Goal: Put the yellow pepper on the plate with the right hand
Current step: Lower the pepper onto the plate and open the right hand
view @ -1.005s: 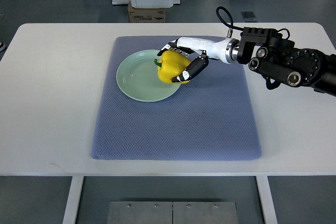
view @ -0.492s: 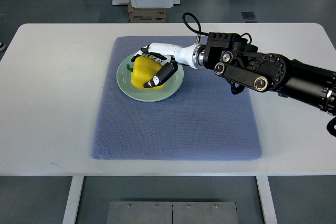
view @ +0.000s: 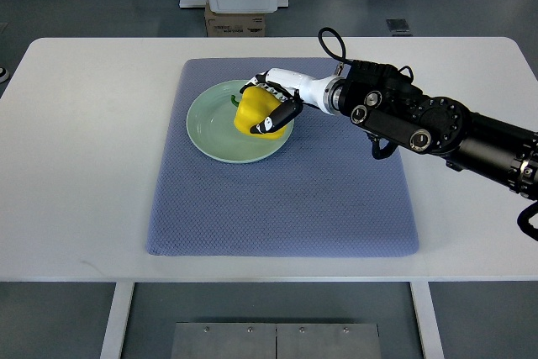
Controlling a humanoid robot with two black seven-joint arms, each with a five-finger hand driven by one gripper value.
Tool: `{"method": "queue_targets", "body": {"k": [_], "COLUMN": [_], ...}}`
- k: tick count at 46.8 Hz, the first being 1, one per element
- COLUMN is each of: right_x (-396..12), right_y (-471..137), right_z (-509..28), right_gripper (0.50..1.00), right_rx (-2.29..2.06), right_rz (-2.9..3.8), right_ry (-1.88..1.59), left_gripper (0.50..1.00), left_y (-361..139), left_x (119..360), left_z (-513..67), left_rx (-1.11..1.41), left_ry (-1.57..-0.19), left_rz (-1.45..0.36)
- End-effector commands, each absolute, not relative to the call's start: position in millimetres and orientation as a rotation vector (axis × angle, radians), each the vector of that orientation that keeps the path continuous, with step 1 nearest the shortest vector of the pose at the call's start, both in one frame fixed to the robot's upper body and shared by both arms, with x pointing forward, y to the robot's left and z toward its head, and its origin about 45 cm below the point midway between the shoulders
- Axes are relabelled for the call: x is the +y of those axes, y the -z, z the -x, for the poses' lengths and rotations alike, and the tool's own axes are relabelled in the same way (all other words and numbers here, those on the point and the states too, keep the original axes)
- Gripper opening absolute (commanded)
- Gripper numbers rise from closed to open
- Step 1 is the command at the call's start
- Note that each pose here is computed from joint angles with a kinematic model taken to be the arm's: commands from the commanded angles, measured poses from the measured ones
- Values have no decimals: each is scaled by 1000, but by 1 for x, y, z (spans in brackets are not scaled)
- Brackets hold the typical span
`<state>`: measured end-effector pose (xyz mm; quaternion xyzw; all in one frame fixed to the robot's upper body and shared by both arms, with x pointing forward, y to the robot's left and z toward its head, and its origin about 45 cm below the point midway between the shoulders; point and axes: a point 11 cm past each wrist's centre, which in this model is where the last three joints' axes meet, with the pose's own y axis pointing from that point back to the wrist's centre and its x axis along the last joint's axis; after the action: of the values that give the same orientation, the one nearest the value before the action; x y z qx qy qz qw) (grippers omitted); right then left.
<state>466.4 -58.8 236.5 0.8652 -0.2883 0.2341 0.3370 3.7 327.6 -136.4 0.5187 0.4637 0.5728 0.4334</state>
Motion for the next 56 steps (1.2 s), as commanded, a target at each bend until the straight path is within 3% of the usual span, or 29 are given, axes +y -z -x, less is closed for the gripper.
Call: {"method": "queue_targets", "body": {"k": [1,20,23,28,32,33,56], "right_x": [-60,-58,-58,-57,-56,-56,-55], "right_y": [-233,-233,-234,-234,-234,-234,-239], "right_z": [-466,-464,-464,-464,-463,-463,-465], "right_gripper": [500,500,606,836,972,985,1000], "right_rx": [-761,-756,-755,-753,-750,-751,-773], "right_rz": [-2251,-2269,-2275,-2279,-2286,-2288,-2307], "right_ry": [-600,-607,-610,-612,-613,-612,-616], "left_gripper": [1000,1000,1000,1000,1000,1000,1000], "left_y": [136,136,136,136,136,136,136], "left_x": [328,328,328,328,328,328,328], "left_z": [-4,-4,-4,-4,-4,-4,-4], "left_rx": [1155,1155,1155,1155,1155,1155,1155], "left_ry": [-1427,-1427,-1427,-1427,-1427,-1427,-1427], "left_rz": [-1292,-1292,-1292,-1292,-1292,-1292,-1292]}}
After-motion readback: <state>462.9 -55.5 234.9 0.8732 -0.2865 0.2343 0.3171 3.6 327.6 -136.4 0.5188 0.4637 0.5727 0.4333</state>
